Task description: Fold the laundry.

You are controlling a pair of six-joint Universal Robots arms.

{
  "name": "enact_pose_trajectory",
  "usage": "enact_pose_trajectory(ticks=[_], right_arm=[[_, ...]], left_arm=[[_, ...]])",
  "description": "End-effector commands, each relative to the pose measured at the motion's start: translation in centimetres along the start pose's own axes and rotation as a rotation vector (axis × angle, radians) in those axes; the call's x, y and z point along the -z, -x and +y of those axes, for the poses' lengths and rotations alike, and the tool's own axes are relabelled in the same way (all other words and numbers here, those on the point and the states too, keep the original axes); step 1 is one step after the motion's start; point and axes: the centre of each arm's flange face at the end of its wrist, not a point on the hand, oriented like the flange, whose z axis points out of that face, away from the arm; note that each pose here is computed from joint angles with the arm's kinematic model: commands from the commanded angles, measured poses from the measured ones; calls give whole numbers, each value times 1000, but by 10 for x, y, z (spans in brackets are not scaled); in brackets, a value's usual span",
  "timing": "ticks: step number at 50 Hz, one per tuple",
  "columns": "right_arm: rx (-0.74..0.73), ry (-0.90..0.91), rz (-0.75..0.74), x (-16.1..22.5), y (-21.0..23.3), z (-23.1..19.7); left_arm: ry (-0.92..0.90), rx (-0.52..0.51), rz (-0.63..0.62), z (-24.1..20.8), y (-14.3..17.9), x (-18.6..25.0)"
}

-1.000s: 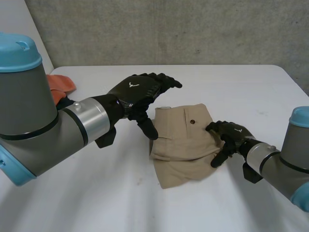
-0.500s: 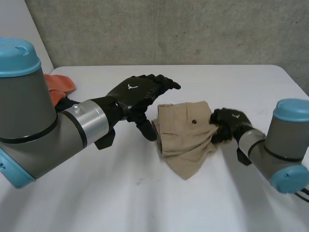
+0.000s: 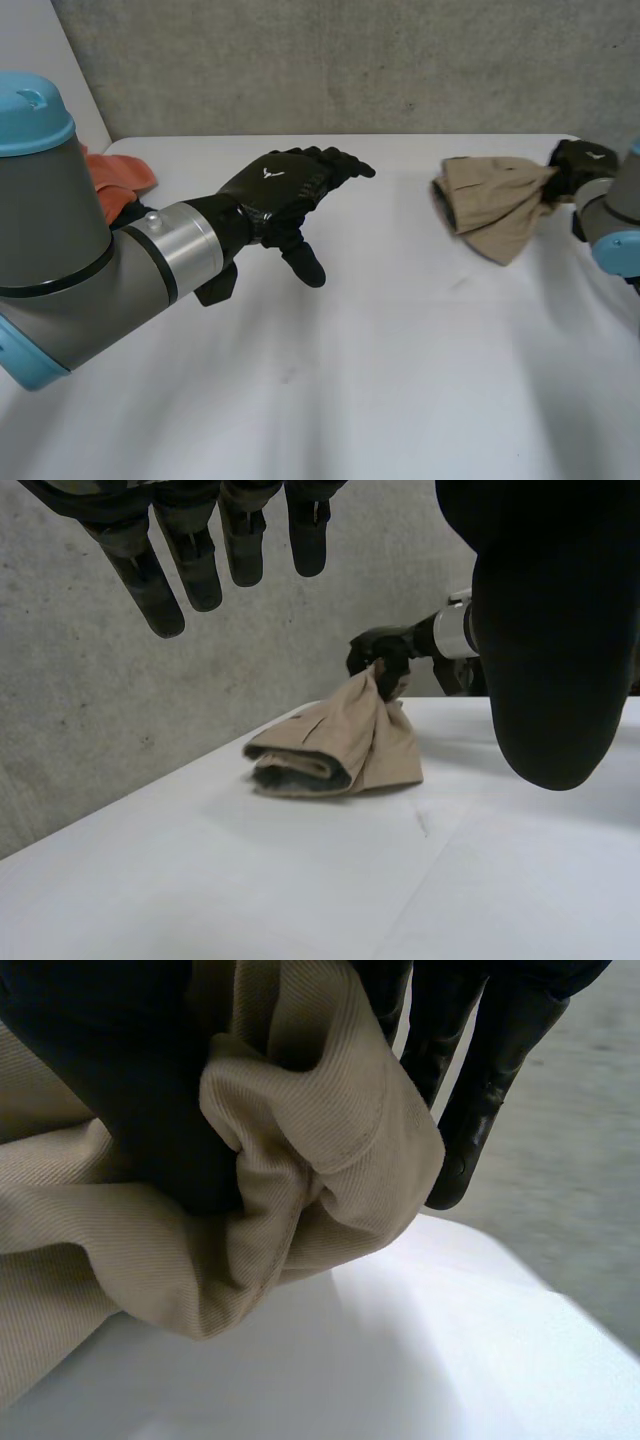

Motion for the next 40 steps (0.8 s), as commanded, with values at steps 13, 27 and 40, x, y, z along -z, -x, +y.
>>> enact_pose_trajectory(ticks=[13,27,40], right_arm=[[44,-83,254,-32,-135,1],[166,14,170,-27,-124,11],[627,169,434,13,-142,-64]], left_arm=[[-7,6,3,0,-1,-2],[-18,53,1,-4,0,-2],[-22,52,1,-5,0,0]])
